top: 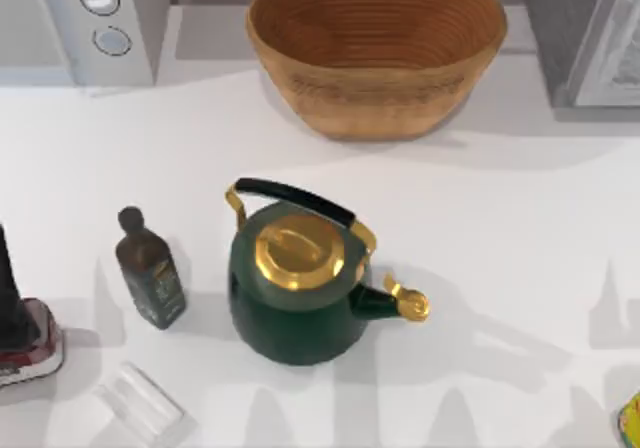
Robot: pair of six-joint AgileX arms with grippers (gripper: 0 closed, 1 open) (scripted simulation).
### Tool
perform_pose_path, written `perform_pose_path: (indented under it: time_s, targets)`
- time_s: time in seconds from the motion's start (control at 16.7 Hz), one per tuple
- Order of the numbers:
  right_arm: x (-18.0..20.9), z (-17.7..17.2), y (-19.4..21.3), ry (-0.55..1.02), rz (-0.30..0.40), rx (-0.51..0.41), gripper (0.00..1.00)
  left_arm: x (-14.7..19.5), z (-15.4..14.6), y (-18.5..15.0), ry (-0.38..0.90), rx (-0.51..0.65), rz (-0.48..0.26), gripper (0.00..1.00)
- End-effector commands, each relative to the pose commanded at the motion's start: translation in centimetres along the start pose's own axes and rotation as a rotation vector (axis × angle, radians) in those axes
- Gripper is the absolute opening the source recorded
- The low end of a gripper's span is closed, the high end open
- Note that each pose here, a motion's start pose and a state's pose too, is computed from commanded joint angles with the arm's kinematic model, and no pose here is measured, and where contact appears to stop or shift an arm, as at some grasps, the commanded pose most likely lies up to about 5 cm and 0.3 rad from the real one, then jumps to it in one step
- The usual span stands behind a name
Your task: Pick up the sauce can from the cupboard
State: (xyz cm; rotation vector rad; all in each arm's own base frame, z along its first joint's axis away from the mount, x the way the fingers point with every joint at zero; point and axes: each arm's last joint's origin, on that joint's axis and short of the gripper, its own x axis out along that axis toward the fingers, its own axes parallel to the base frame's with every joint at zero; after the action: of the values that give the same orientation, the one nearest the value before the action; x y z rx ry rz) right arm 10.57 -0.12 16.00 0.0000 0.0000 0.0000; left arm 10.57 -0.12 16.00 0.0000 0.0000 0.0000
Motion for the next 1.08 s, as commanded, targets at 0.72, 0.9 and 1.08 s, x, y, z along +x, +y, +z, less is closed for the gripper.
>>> perform_pose_path:
  time_s: [0.72,0.9,1.08]
  targets:
    - [2.2,14.0,0.8,0.053,0.0,-0.004,1.0,0.0,0.0,0.0,0.0,0.0,0.0,1.0]
    - [4.6,21.4,1.4,0.027,-0.001,-0.004,1.0,0.0,0.0,0.0,0.0,0.0,0.0,1.0]
    - [7.5,27.9,2.3,-0.004,-0.001,-0.001,1.0,0.0,0.0,0.0,0.0,0.0,0.0,1.0]
